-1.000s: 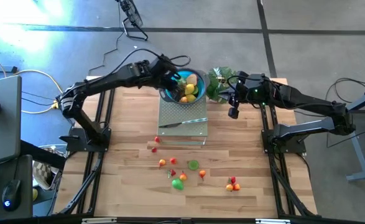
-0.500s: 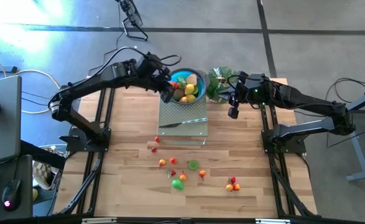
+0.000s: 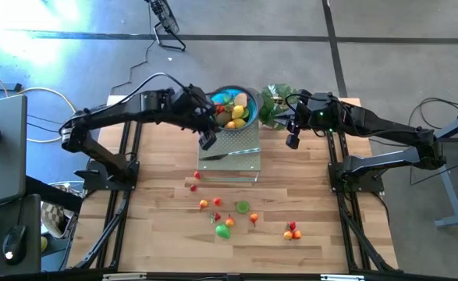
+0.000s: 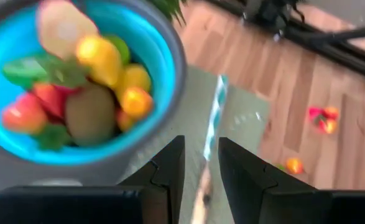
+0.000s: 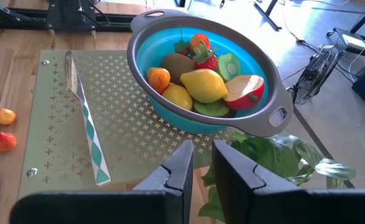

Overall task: Pick & Place Fruit
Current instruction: Put the red strawberry in the blue bowl on the shelf

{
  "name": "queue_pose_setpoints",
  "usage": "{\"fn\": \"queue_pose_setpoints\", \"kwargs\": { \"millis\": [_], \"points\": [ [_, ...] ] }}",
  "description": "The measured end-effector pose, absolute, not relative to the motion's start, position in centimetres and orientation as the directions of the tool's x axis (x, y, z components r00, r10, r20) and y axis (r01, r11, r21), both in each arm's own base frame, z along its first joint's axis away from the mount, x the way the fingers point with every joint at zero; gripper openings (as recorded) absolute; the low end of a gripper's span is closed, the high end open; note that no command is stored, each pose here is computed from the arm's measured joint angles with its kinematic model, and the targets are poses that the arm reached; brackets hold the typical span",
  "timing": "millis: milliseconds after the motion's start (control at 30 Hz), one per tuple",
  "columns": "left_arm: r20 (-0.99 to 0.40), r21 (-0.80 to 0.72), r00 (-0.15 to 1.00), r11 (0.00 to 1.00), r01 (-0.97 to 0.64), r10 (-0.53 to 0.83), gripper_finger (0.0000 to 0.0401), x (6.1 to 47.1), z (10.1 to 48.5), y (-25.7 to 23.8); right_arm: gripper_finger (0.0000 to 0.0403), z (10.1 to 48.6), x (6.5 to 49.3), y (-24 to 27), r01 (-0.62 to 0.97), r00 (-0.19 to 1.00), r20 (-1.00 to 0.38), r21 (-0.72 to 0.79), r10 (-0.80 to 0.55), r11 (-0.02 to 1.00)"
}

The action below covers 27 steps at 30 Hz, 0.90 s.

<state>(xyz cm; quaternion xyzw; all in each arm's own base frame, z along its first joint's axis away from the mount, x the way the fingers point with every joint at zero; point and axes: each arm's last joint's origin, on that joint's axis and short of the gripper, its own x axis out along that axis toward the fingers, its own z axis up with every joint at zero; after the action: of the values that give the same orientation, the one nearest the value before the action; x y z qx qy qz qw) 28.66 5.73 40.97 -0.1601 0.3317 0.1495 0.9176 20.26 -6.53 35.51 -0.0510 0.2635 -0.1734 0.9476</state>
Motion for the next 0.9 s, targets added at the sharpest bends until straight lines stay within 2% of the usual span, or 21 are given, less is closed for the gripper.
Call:
{"fn": "queue_pose_setpoints", "kwargs": {
  "millis": [167, 367, 600, 667, 900],
  "points": [
    [-0.705, -0.219, 0.7, 0.904, -0.369, 0.115, 0.0094, 28.6, 40.5, 3.6, 0.0052, 35.5, 20.3, -6.5, 0.304, 0.801, -0.481, -0.185, -0.355, 0.935],
    [-0.735, -0.135, 0.663, 0.926, -0.352, 0.145, 0.009, 27.7, 40.5, 0.9, 0.0052, 35.5, 20.3, -6.5, 0.306, 0.802, -0.48, -0.181, -0.355, 0.935],
    [-0.709, -0.059, 0.666, 0.921, -0.386, 0.233, 0.0058, 26.1, 40.9, -1.3, 0.0052, 35.6, 20.3, -6.5, 0.307, 0.804, -0.476, -0.181, -0.356, 0.934],
    [-0.683, -0.079, 0.69, 0.916, -0.393, 0.237, 0.0047, 26.2, 40.6, -1.9, 0.0052, 35.6, 20.3, -6.5, 0.307, 0.805, -0.475, -0.181, -0.356, 0.934],
    [-0.713, -0.13, 0.664, 0.887, -0.442, 0.227, 0.0018, 25.9, 37.6, -4.2, 0.0052, 35.7, 20.3, -6.6, 0.309, 0.809, -0.466, -0.181, -0.358, 0.934]
  ]
}}
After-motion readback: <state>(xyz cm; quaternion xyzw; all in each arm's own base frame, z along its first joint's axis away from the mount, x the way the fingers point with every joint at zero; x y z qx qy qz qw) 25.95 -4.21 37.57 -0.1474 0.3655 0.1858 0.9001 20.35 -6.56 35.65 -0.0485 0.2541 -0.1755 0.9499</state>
